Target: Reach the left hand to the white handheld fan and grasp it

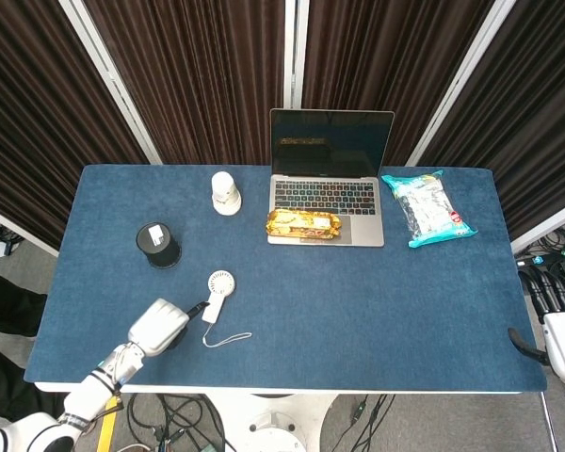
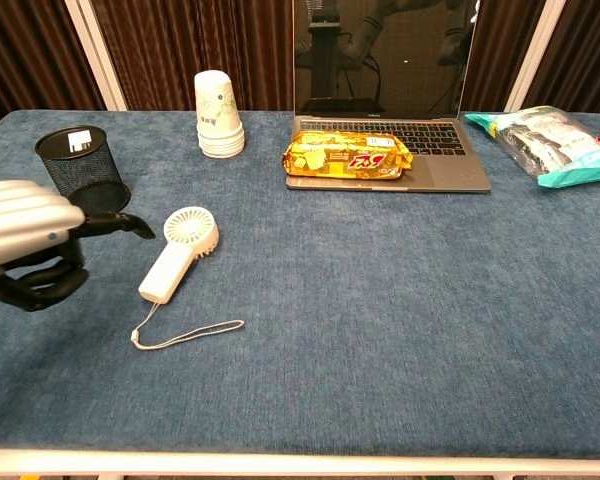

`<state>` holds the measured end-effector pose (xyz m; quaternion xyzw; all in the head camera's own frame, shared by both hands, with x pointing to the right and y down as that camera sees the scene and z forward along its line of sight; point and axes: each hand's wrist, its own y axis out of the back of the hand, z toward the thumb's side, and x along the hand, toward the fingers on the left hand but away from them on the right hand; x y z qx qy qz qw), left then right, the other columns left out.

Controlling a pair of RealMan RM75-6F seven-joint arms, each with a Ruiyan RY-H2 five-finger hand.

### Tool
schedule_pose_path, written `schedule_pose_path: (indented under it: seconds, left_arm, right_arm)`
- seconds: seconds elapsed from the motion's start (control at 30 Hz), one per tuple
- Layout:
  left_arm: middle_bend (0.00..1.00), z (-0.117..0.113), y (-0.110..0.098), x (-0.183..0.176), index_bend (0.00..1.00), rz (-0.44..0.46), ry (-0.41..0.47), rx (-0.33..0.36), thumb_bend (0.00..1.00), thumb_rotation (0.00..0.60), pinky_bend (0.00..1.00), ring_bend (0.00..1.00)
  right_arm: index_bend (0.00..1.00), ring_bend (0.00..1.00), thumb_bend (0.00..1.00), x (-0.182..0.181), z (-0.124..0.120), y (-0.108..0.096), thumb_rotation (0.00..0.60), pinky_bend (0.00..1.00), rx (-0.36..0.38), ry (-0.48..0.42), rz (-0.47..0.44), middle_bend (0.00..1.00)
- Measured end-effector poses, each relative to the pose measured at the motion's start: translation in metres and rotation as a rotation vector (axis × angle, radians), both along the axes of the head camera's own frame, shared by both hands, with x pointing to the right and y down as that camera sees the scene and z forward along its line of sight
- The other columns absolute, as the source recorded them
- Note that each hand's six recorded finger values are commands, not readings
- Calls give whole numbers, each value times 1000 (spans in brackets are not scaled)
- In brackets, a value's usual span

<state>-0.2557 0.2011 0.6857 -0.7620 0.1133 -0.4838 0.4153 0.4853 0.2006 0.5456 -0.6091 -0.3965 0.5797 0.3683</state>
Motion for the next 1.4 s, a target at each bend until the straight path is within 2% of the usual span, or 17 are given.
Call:
schedule_pose_path:
  seconds: [0.3,0.6,1.4]
  left_arm:
    - [862,15,-4,13,124,-21,23,-47,594,600,861,889]
    - [863,25,-9,15,123,-14,-15,-46,594,600,861,889]
    - [863,35,-13,11,124,-47,-38,-69,594,600,861,889]
  right_arm:
    - [0,0,198,5,4,1,600,0,-14,2,11,0]
    - [0,0,199,1,6,0,600,0,-15,-8,1,0]
    - [0,0,197,8,10,1,600,0,-28,0,18,0]
